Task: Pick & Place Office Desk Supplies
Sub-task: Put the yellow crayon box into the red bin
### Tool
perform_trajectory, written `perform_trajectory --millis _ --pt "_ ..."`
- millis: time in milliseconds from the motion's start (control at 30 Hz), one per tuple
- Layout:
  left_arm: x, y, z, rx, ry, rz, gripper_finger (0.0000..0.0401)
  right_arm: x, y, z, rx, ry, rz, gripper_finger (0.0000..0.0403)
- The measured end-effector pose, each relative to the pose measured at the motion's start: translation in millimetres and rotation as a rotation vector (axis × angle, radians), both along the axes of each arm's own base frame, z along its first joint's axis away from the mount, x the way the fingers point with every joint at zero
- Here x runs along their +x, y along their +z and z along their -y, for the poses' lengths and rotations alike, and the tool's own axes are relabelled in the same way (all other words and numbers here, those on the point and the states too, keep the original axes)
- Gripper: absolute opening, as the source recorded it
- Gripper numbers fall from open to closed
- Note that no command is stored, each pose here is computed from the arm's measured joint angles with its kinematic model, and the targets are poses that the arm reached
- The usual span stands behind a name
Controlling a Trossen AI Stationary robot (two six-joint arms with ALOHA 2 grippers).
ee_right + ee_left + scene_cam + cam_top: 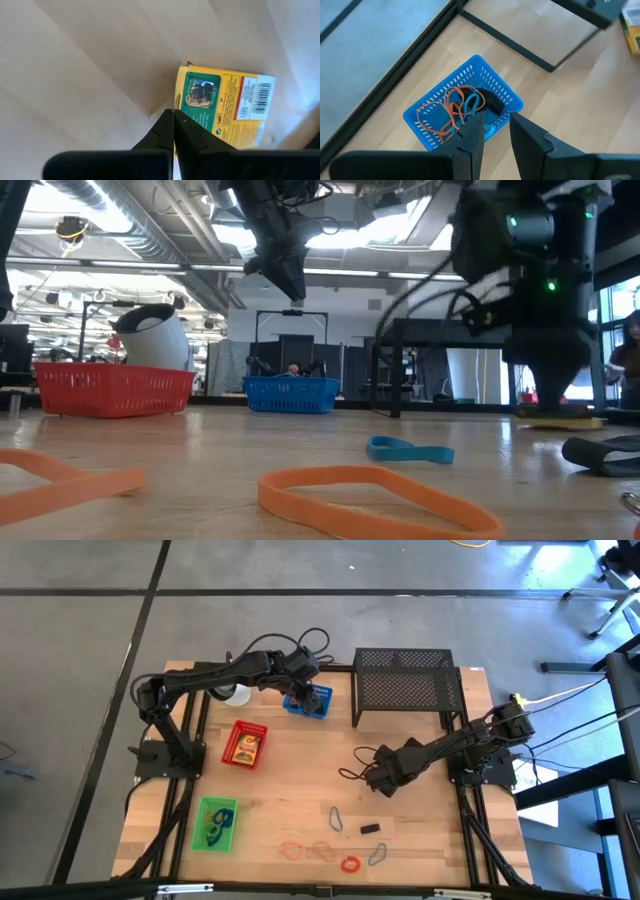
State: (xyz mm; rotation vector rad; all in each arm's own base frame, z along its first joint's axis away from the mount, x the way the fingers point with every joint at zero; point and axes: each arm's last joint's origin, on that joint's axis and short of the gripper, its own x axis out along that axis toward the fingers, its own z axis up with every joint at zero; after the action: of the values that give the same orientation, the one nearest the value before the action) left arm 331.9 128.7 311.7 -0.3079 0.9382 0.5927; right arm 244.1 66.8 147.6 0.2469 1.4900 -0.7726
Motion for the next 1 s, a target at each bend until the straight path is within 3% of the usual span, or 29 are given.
perform_trajectory --millis 233,500,733,900,1000 --pt "5.6 -0.8 19.4 0.085 -0.220 -0.078 0.0086 9.4 36.6 -3.0 0.026 0.096 0.033 0.0001" --pt "6.4 -5.5 53.0 0.146 -0.501 -0.229 0.0086 0.4 89.7 -1.5 0.117 0.136 0.221 0.0000" --pt "14.9 -4.2 83.2 0.108 -0.605 -0.158 0.0101 -10.9 131.9 1.7 0.167 0.171 0.388 0.0000" --pt "20.4 -2.4 104.0 0.051 -0.651 -0.084 0.0147 -12.8 149.7 2.3 0.179 0.199 0.465 0.0000" --pt "26.6 1.3 116.3 0.068 -0.670 -0.013 0.0179 -11.4 157.8 1.8 0.175 0.251 0.484 0.0000"
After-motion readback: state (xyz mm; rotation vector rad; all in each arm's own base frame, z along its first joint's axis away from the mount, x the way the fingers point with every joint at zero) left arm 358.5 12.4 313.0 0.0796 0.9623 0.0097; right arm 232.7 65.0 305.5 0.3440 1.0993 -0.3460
